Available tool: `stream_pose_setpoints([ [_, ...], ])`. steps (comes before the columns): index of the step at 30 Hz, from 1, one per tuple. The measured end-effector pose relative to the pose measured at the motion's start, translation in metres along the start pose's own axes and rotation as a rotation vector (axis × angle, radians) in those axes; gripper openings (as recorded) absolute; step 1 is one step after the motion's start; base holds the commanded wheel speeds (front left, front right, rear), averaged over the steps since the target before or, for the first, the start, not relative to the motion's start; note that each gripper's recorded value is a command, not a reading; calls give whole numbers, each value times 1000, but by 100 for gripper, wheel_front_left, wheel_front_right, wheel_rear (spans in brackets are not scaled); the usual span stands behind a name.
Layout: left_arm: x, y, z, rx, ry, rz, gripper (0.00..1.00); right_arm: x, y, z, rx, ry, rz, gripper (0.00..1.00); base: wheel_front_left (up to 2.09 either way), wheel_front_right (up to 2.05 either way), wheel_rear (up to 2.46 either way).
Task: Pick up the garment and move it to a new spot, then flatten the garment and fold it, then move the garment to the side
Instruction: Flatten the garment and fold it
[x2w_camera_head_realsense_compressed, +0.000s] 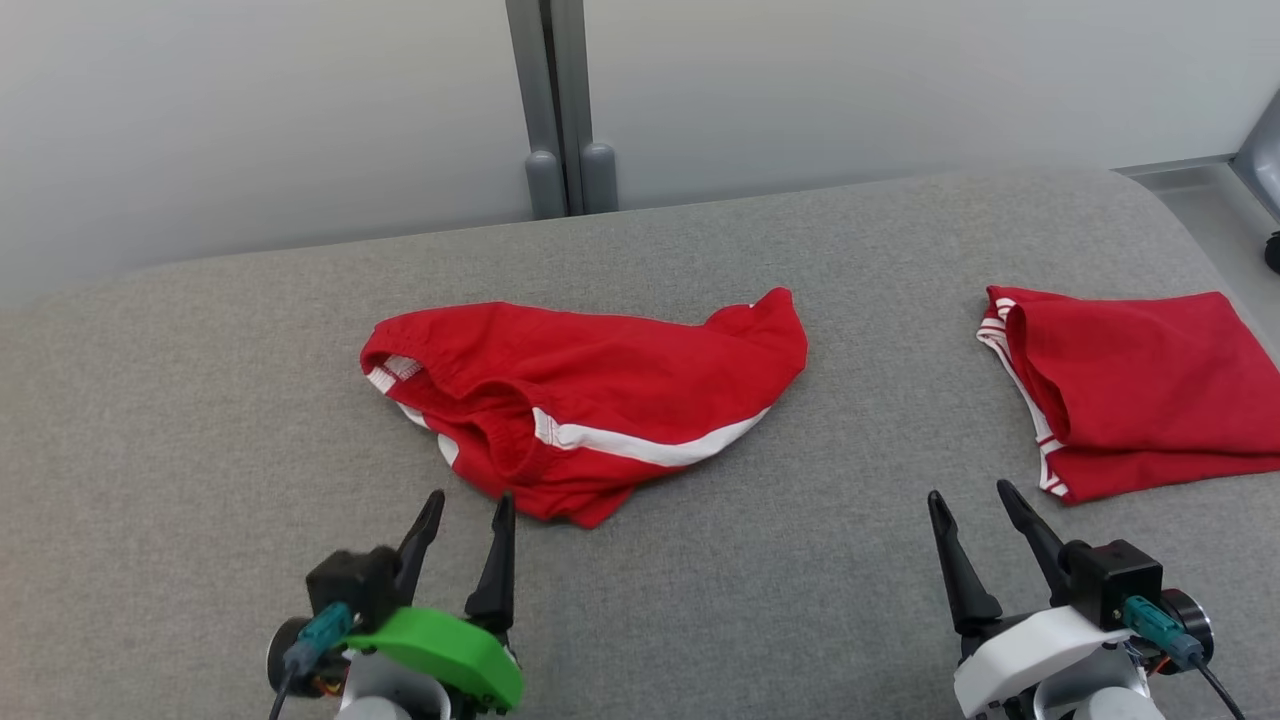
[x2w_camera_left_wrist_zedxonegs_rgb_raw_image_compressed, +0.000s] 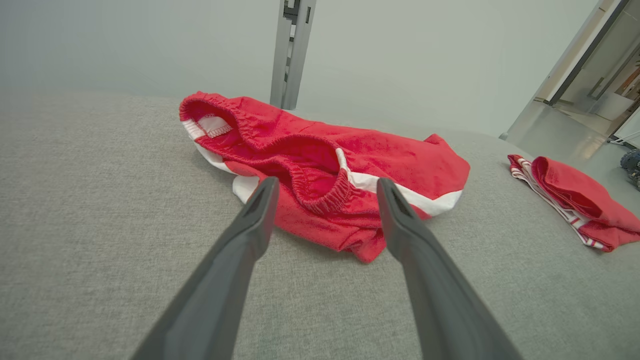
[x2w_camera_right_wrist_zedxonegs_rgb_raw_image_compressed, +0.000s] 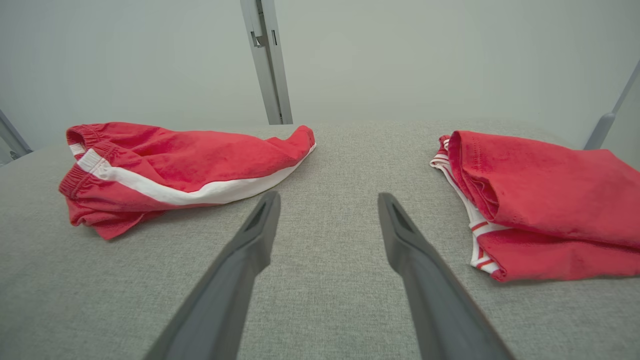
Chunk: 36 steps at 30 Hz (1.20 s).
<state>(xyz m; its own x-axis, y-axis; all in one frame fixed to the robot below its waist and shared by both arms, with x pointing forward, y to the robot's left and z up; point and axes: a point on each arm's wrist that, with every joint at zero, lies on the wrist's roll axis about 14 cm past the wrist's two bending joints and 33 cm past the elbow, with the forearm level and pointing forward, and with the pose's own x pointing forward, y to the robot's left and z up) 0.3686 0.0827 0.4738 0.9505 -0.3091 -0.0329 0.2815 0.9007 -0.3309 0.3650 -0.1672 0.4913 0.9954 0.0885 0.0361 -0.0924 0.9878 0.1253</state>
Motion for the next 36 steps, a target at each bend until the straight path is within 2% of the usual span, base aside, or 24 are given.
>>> stream_pose_setpoints([
  [7,42,-24,-9,53,146,-104,100,1,-2,-4,0,13,-6,100,0,0,0],
  [21,87,-20,-51,96,376,-147,100,7,-18,-14,12,45,-52,100,0,0,0],
  [23,90,-22,-57,104,400,-159,71,6,-21,-16,16,52,-62,100,0,0,0],
  [24,92,-25,-59,104,404,-168,44,6,-23,-18,15,56,-67,100,0,0,0],
  [25,95,-28,-59,104,395,-179,28,6,-24,-19,15,59,-72,100,0,0,0],
  [26,99,-32,-56,107,375,-192,0,6,-26,-19,16,62,-77,100,0,0,0],
  [31,108,-58,-42,132,281,-272,0,4,-30,-20,18,65,-90,100,0,0,0],
  [36,113,-87,-5,163,131,-362,0,2,-27,-17,21,55,-84,100,0,0,0],
])
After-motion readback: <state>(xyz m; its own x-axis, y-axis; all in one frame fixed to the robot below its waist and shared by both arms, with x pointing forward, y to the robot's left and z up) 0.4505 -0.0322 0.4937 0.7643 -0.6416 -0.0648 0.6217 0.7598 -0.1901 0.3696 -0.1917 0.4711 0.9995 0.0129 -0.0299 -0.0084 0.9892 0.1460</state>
